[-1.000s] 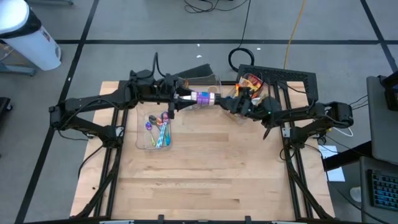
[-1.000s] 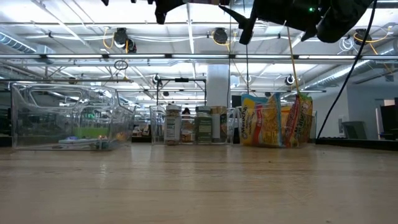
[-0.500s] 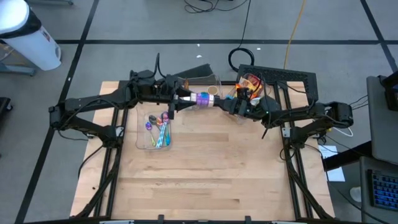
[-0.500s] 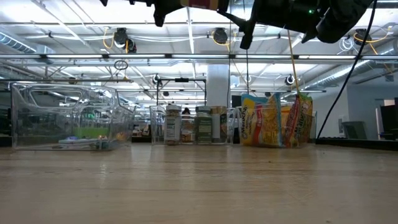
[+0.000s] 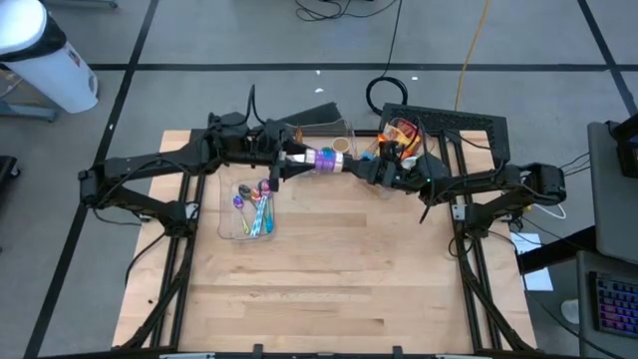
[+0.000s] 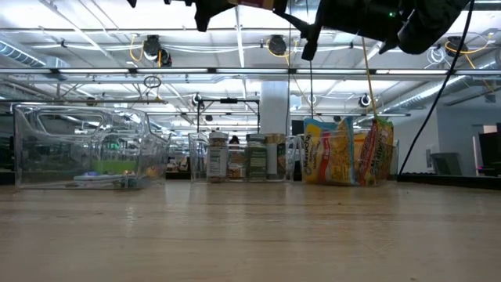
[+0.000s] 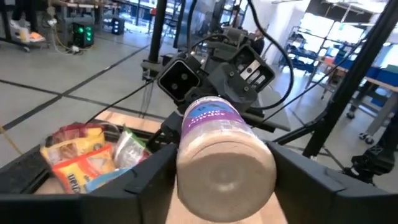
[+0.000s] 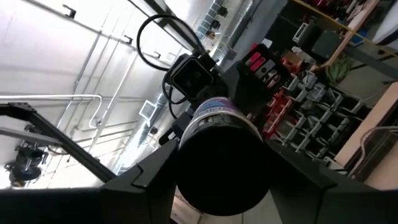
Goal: Pick & Place Food Item
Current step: Put the violet spice bottle into the middle transparent bin
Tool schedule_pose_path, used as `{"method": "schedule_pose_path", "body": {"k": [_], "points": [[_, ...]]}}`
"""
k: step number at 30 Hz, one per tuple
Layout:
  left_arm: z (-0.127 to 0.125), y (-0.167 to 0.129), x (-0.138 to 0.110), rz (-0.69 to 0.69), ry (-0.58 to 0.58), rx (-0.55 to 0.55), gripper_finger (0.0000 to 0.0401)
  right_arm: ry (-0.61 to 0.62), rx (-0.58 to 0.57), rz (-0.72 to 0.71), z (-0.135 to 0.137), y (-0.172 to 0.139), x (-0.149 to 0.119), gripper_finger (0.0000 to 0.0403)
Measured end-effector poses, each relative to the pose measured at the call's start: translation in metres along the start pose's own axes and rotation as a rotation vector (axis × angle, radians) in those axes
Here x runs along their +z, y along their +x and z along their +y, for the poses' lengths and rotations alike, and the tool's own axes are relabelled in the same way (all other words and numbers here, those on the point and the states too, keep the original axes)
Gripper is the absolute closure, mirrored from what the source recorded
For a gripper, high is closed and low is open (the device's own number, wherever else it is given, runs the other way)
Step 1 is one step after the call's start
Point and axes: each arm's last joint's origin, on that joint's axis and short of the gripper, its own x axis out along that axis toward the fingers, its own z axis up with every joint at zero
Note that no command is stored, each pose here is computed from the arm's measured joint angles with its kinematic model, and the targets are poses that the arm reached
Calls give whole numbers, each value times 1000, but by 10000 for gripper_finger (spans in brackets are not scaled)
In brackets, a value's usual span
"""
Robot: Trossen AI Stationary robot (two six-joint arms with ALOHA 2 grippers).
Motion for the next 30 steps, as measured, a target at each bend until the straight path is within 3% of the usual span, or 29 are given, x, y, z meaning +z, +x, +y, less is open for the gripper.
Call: {"method": "schedule_pose_path", "body": {"k": [7, 19, 30], "points": [[0, 2, -2, 3, -23, 3, 105, -24, 1, 10, -1, 1, -1, 205], [-6, -6, 21, -193, 2, -43, 101, -169, 57, 57, 20, 26, 21, 205], [-5, -50, 51, -335, 41, 15, 87, -319, -99, 213, 30, 53, 51, 205]]}}
